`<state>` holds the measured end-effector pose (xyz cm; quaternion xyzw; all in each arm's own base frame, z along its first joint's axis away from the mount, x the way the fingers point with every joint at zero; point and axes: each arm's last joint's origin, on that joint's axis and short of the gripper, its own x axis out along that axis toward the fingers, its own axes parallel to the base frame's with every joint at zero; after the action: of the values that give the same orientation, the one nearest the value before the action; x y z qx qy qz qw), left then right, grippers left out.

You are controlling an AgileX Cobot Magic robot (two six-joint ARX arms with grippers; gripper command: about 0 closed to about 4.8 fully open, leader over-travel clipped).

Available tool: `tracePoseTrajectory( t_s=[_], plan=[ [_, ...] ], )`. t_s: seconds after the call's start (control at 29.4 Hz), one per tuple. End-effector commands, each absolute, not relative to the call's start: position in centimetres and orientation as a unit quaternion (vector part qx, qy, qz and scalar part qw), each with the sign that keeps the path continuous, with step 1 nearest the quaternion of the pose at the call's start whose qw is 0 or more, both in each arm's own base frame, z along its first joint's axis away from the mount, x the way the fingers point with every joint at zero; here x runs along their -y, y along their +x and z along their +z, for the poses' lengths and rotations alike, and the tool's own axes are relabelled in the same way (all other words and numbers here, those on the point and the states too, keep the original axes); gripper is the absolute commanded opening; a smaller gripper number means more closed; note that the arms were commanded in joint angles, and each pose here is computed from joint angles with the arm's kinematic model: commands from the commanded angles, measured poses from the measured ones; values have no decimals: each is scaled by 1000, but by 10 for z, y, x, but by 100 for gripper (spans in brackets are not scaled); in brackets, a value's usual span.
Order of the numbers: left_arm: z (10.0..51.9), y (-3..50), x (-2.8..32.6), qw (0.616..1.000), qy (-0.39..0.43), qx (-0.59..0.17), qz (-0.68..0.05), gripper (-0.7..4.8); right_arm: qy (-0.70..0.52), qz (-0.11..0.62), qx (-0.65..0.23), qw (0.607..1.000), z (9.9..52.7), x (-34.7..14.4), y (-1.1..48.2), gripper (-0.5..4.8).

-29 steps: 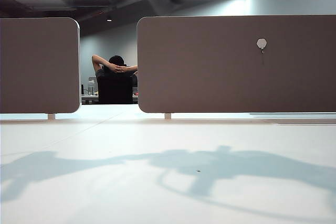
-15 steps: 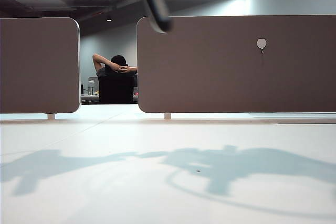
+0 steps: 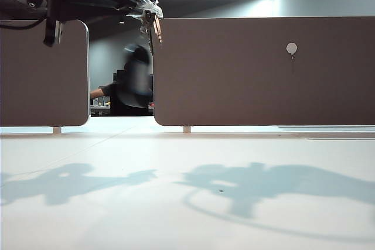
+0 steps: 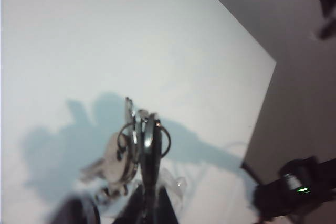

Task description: Hang the bunch of keys on the hook.

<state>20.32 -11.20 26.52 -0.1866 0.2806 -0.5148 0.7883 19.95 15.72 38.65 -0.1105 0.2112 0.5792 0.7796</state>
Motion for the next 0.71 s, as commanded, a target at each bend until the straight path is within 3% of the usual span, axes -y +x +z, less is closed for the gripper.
tracePoseTrajectory(
  t_s=[0.03, 0.31, 0.71],
  plan=[
    [275, 201, 114, 745, -235, -289, -553, -6, -97, 586, -216, 775, 388, -158, 198, 171],
    [302, 196, 116, 631, -293, -292, -656, -6, -94, 588, -238, 768, 381, -161, 202, 171],
    [311, 195, 116, 613, -300, -285, -673, -6, -76, 618, -252, 741, 379, -160, 199, 171]
  ],
)
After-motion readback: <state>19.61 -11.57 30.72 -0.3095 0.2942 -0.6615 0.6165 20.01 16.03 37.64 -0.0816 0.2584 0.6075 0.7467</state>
